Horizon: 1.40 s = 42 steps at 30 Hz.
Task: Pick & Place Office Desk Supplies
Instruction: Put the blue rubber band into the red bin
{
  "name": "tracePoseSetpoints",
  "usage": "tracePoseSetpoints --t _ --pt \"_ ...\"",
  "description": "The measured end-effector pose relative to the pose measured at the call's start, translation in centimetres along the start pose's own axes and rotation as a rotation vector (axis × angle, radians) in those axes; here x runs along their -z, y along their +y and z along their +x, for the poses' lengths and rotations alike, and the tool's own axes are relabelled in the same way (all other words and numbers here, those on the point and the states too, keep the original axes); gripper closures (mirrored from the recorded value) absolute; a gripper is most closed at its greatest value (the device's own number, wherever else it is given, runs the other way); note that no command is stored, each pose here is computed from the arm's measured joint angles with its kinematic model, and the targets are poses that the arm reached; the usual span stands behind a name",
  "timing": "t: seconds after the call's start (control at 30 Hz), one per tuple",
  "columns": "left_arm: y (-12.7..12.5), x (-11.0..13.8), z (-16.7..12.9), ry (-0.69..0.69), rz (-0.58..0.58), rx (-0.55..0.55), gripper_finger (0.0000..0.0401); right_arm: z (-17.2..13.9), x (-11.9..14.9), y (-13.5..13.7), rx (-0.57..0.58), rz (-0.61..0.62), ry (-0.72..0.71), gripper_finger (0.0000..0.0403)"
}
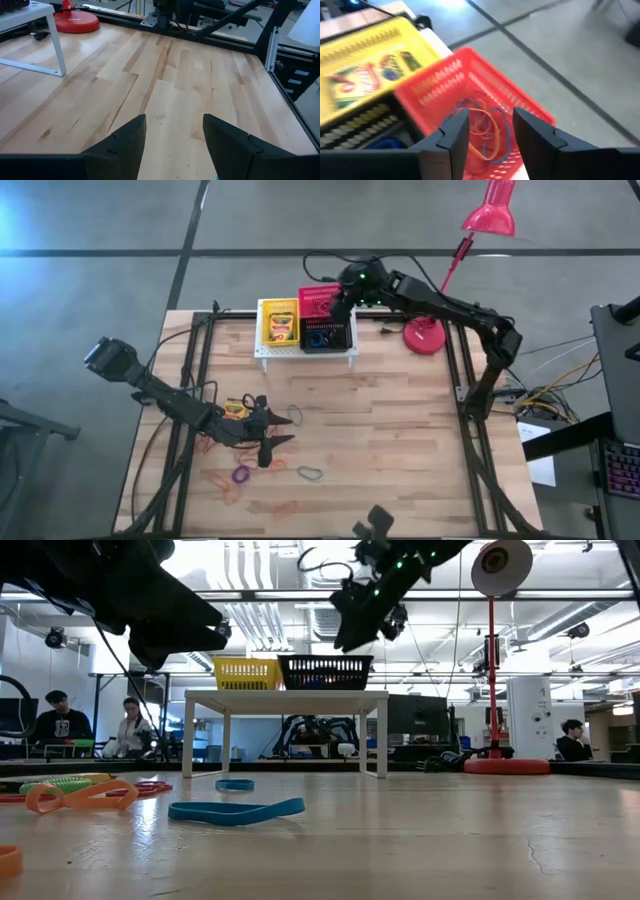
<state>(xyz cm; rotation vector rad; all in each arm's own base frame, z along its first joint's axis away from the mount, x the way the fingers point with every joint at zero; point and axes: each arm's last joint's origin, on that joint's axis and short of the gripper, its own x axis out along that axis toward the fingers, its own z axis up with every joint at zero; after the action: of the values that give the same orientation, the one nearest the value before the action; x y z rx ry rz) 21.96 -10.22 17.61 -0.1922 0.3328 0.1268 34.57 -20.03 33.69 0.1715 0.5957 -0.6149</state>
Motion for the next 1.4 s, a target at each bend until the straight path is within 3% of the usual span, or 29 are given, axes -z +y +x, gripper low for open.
tracePoseSetpoints --t 0.13,0.27,0.43,0.63,0.8,0.87,0.97,1.17,1.4 --pt "0.0 0.0 0.0 0.001 0.001 0.0 0.0199 -3.0 0.3 3.9 -0.088 -0.091 -0.038 0.0253" --pt "0.0 0.1 0.0 0.004 0.001 0.0 0.0199 -6.2 2.5 9.5 -0.192 -0.211 -0.055 0.0266" --pt "-0.1 0.1 0.0 0.005 -0.018 0.002 0.0199 -9.4 8.1 16.6 -0.228 -0.326 -0.099 0.0286" --pt "-0.1 0.1 -0.1 0.007 -0.044 0.002 0.0199 -11.0 16.5 23.0 -0.428 -0.331 -0.156 0.0306" --pt "-0.3 0.2 -0.2 0.017 -0.088 0.031 0.0199 -10.4 23.3 26.8 -0.67 -0.36 -0.175 0.0314" --pt "-0.6 0.3 -0.3 0.026 -0.097 0.055 0.0199 -9.8 25.4 28.0 -0.719 -0.312 -0.181 0.0313" --pt "-1.0 0.4 -0.6 0.032 -0.112 0.081 0.0199 -8.1 27.6 29.1 -0.723 -0.231 -0.119 0.0299" --pt "-2.1 0.9 -1.3 0.048 -0.109 0.131 0.0199 -5.1 30.0 31.3 -0.692 -0.212 -0.03 0.0236" --pt "-3.2 1.5 -2.2 0.064 -0.09 0.189 0.0199 -2.6 31.1 34.0 -0.646 -0.333 0.023 0.019"
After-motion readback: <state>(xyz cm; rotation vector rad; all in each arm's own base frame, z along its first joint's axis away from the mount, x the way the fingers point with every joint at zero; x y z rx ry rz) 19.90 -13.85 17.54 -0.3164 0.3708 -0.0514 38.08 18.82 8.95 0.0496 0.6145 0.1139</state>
